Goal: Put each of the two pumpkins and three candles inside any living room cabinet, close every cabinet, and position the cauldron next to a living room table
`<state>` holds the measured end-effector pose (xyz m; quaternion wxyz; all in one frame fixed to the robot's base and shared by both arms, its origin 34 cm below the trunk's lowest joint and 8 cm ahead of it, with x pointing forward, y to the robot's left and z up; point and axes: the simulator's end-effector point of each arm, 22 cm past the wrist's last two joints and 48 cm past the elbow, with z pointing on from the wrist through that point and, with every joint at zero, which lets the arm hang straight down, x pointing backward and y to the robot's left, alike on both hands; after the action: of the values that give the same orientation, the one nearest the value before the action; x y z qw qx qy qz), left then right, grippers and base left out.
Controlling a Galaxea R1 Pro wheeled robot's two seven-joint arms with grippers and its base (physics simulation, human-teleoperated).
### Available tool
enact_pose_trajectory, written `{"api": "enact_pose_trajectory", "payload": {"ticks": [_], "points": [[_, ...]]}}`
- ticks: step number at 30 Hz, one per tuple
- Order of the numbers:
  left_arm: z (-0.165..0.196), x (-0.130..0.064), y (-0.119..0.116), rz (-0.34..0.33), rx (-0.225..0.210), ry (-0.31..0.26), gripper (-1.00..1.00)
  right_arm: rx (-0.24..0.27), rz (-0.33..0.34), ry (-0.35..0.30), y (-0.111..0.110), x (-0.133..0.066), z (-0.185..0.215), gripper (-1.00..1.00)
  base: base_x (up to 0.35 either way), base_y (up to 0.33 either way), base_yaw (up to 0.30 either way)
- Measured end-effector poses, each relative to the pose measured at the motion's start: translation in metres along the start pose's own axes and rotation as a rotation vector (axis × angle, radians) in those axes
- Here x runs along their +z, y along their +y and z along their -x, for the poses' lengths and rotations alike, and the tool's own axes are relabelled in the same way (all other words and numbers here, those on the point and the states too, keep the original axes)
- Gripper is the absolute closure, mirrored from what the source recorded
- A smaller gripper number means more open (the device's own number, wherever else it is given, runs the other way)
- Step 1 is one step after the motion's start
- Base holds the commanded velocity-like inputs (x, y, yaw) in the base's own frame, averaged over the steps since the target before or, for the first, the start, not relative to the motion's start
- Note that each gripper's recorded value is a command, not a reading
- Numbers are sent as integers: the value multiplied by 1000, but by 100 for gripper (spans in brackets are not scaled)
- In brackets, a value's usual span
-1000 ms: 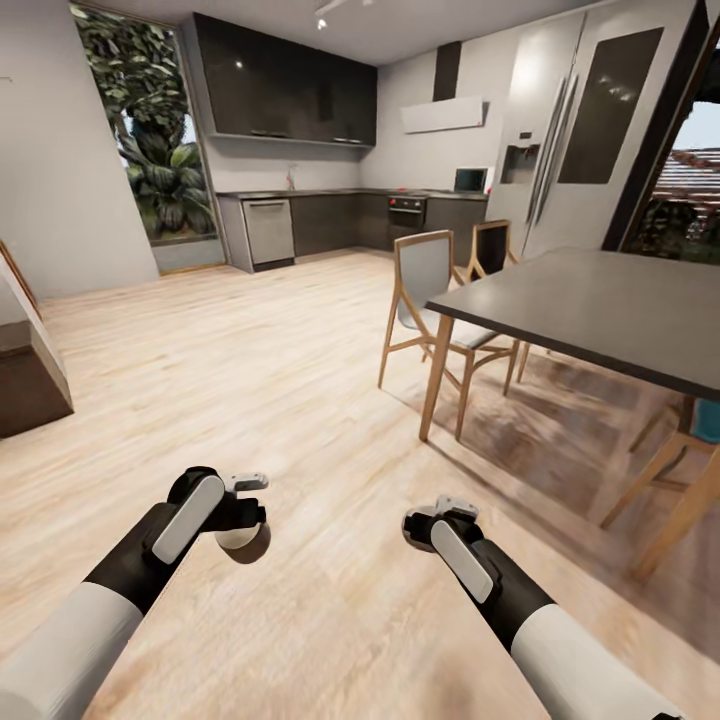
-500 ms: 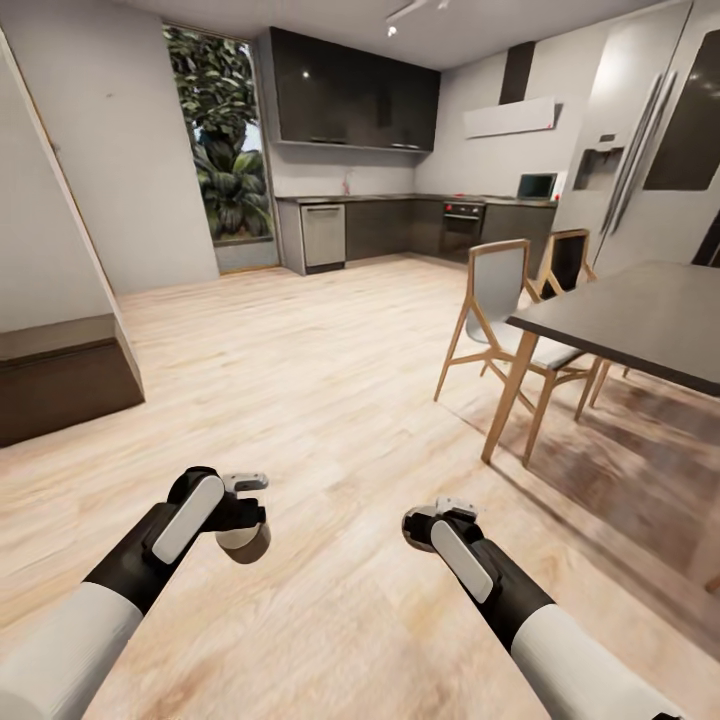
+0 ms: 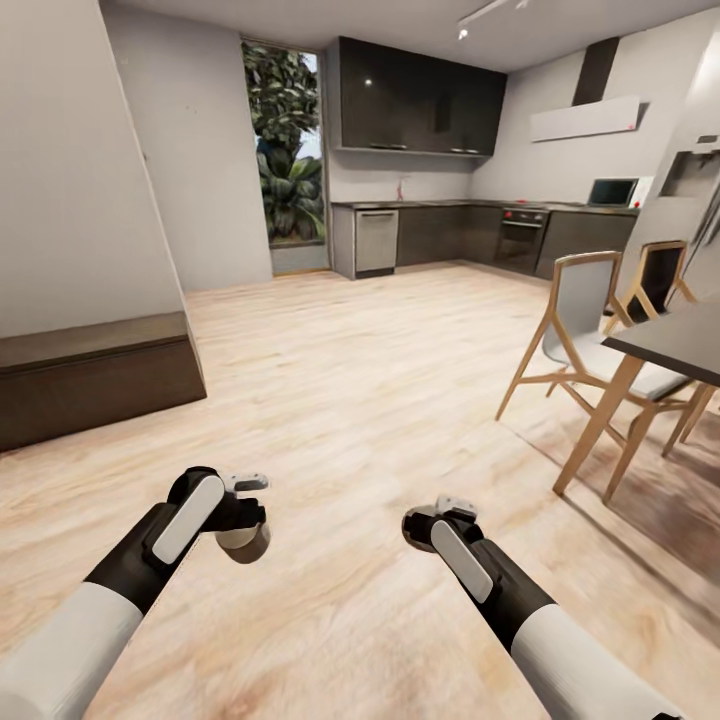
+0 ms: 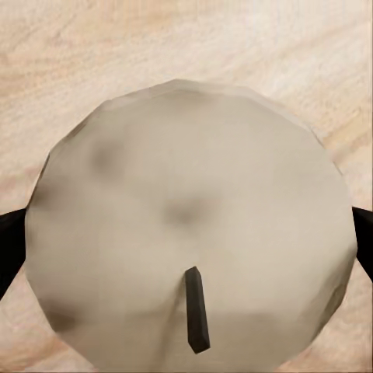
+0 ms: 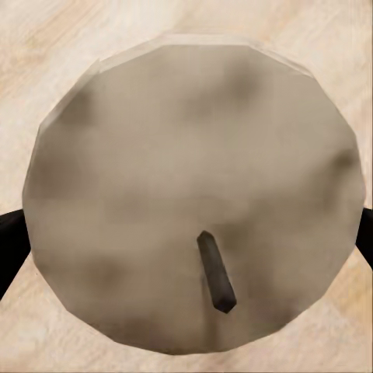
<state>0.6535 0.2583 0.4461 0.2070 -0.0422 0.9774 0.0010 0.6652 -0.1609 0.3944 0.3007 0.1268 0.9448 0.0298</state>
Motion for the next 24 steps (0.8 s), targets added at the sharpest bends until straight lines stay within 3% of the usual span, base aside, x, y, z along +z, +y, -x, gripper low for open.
{"api": "enact_pose_trajectory", "payload": {"ticks": [19,24], "points": [[5,-9,0,-2,-2,-16,100,0,4,-17,2,-7,7,100,271,187,247],[6,-10,0,-3,-2,-19,100,1,5,-20,2,-9,9,100,228,253,123]]}}
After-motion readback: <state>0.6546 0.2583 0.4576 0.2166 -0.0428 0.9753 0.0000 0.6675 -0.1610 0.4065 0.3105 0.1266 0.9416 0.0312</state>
